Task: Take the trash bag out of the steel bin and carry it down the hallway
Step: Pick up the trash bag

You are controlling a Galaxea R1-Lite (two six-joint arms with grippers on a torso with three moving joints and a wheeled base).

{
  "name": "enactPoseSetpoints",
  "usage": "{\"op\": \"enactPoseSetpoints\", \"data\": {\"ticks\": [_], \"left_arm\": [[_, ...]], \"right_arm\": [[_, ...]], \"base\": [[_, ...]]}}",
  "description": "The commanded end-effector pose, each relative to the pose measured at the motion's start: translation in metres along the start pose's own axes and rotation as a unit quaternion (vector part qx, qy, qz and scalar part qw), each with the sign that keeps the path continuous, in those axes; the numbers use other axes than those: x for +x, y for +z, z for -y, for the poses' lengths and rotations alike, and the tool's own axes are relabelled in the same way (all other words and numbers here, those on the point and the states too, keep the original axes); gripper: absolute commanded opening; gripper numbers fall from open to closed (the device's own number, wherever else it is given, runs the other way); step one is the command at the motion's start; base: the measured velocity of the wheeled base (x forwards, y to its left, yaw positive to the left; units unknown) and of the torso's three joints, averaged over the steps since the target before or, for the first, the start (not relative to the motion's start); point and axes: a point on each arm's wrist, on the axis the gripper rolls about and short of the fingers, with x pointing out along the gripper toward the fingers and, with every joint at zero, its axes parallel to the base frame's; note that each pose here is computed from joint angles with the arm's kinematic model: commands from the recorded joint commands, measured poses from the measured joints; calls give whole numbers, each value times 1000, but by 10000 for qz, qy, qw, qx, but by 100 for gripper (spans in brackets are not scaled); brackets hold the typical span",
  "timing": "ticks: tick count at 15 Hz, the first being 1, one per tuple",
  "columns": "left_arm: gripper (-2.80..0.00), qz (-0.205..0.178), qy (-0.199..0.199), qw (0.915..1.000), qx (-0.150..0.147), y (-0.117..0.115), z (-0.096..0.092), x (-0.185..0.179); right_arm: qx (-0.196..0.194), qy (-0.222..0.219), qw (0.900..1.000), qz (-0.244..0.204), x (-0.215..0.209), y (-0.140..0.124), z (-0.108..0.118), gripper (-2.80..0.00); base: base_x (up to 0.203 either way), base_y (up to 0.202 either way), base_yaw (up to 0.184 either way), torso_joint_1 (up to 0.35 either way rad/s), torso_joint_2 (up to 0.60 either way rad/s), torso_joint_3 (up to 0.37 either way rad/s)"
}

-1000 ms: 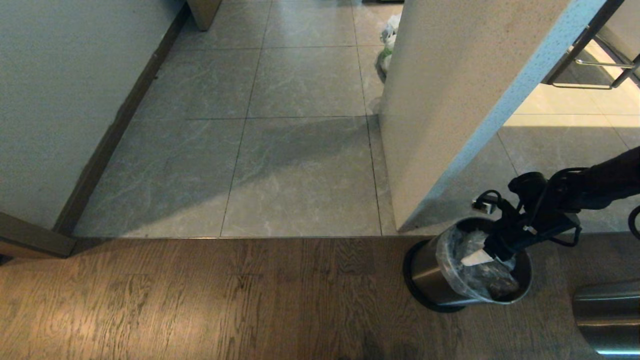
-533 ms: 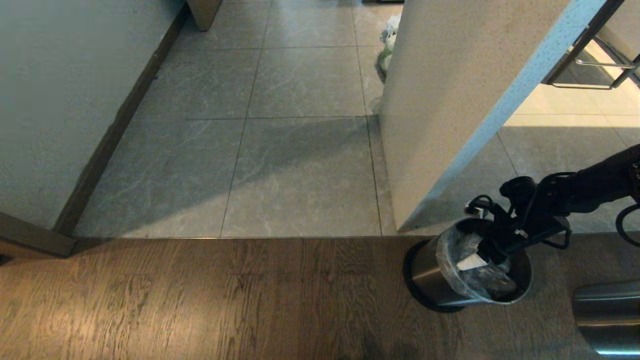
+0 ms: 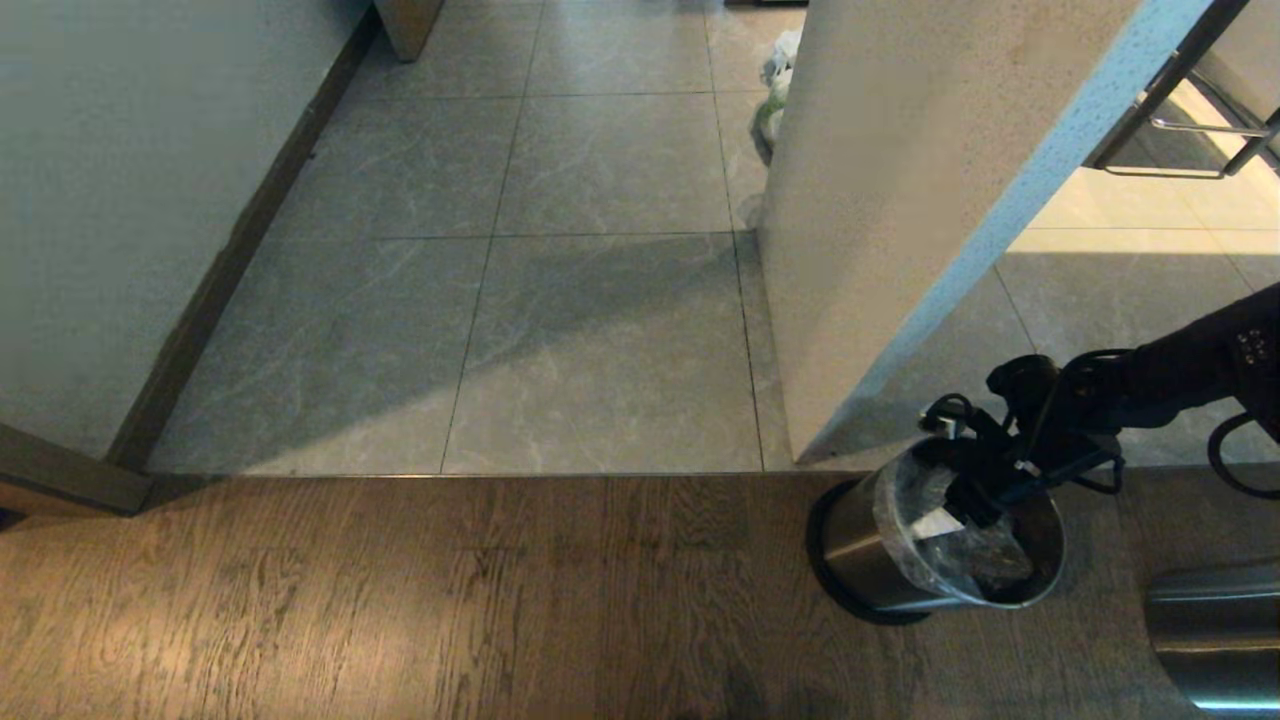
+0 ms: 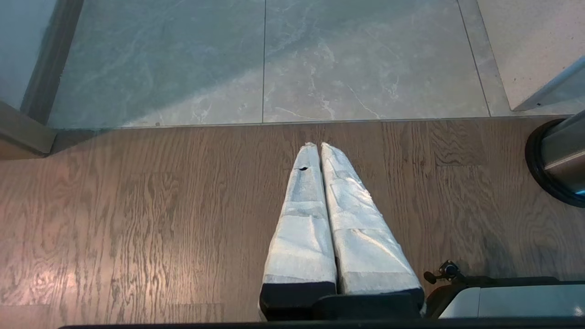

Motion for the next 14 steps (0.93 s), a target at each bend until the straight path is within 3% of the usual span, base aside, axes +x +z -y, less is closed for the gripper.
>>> {"op": "enactPoseSetpoints", "data": {"ticks": [1,9,10,14], "left_arm": [[-280,-2,0,10000,0,0,0,0],[-280,-2,0,10000,0,0,0,0],[-280,-2,0,10000,0,0,0,0],[-280,-2,7,10000,0,0,0,0]], "right_arm": [[-12,57,10000,-52,6,-1,-1,0],[48,-56,9999,-141,10,2,1,0],[38,-44,9999,-139,11,2,0,-280],[-56,-79,9999,-91,13,7,-2,-280]], "base": [[0,0,0,0,0,0],[0,0,0,0,0,0],[0,0,0,0,0,0],[0,0,0,0,0,0]]}}
